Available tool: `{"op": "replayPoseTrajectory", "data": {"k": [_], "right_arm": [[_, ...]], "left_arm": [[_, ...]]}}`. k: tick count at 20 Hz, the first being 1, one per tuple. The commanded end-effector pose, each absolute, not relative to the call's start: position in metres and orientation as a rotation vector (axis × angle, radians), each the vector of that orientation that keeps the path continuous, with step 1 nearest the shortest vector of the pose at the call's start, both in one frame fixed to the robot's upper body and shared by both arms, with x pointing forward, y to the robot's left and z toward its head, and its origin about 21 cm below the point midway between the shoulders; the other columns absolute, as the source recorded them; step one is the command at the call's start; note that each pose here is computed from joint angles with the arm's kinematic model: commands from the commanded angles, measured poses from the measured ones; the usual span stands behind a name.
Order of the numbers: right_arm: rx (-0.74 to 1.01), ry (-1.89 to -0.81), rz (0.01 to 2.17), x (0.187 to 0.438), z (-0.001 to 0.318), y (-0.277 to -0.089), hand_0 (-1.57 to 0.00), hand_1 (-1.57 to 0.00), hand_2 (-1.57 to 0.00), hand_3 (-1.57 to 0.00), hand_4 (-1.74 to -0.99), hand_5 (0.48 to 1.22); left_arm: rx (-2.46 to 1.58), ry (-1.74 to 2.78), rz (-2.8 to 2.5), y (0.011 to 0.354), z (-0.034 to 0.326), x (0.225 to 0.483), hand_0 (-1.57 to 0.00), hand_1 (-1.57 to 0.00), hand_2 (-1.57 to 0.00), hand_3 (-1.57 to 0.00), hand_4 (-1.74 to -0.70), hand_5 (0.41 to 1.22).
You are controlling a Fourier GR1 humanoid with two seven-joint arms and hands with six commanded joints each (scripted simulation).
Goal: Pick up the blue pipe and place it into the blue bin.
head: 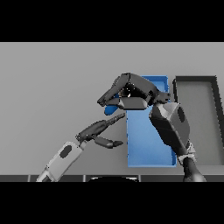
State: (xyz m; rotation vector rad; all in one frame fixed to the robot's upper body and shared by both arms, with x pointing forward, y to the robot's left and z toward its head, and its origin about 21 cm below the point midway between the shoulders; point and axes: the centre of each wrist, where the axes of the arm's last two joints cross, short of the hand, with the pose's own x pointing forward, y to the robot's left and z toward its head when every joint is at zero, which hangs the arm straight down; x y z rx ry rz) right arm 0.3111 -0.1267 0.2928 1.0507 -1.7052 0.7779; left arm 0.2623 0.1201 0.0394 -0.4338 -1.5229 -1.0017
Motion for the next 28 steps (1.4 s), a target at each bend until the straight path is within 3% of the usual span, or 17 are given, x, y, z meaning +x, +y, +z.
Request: {"op": "replayPoseTrajectory", "data": {"k": [1, 5, 9, 11, 14, 22, 26, 27, 28], "right_arm": [[1.029, -1.732, 0.768, 0.314, 0.301, -0.129, -1.57, -1.57, -1.57, -1.57, -1.72, 1.127], [0.848, -1.845, 0.614, 0.34, 0.335, -0.147, -1.57, -1.57, -1.57, -1.57, -1.732, 1.117], [0.612, -1.791, 0.462, 0.375, 0.318, -0.184, -1.57, -1.57, -1.57, -1.57, -1.737, 1.135], [0.536, -1.723, 0.365, 0.389, 0.296, -0.207, -1.57, -1.57, -1.57, -1.57, -1.739, 1.124], [0.458, -1.6, 0.302, 0.39, 0.253, -0.224, -1.57, -1.57, -1.57, -1.57, -1.74, 1.121], [0.294, -1.237, 0.181, 0.37, 0.159, -0.242, -1.57, -1.57, -1.57, -1.57, -1.741, 1.122], [0.241, -1.071, 0.22, 0.359, 0.117, -0.248, -1.57, -1.57, -1.57, -1.57, -1.591, 1.114], [0.225, -1.028, 0.222, 0.358, 0.106, -0.246, -1.57, -1.57, -1.57, -1.33, -1.599, 1.11], [0.212, -1.009, 0.204, 0.359, 0.104, -0.244, -1.56, -1.46, -1.39, -1.12, -1.547, 1.133]], "left_arm": [[-0.434, -1.537, -1.002, 0.124, 0.041, 0.261, 0.0, 0.0, 0.0, 0.0, -0.91, 0.502], [-0.435, -1.529, -0.997, 0.127, 0.043, 0.263, 0.0, 0.0, 0.0, 0.0, -0.91, 0.492], [-0.434, -1.521, -0.995, 0.129, 0.043, 0.265, 0.0, 0.0, 0.0, 0.0, -0.91, 0.487], [-0.432, -1.521, -0.99, 0.13, 0.043, 0.266, 0.0, 0.0, 0.0, 0.0, -0.91, 0.489], [-0.429, -1.52, -0.99, 0.132, 0.039, 0.264, 0.0, 0.0, 0.0, 0.0, -0.89, 0.487], [-0.433, -1.519, -0.985, 0.129, 0.039, 0.264, 0.0, 0.0, 0.0, 0.0, -0.88, 0.463], [-0.425, -1.518, -0.978, 0.129, 0.042, 0.267, 0.0, 0.0, 0.0, 0.0, -0.88, 0.46], [-0.436, -1.522, -0.985, 0.132, 0.04, 0.263, 0.0, 0.0, 0.0, 0.0, -0.89, 0.457], [-0.441, -1.515, -0.984, 0.13, 0.039, 0.26, 0.0, 0.0, 0.0, 0.0, -0.89, 0.455]]}}
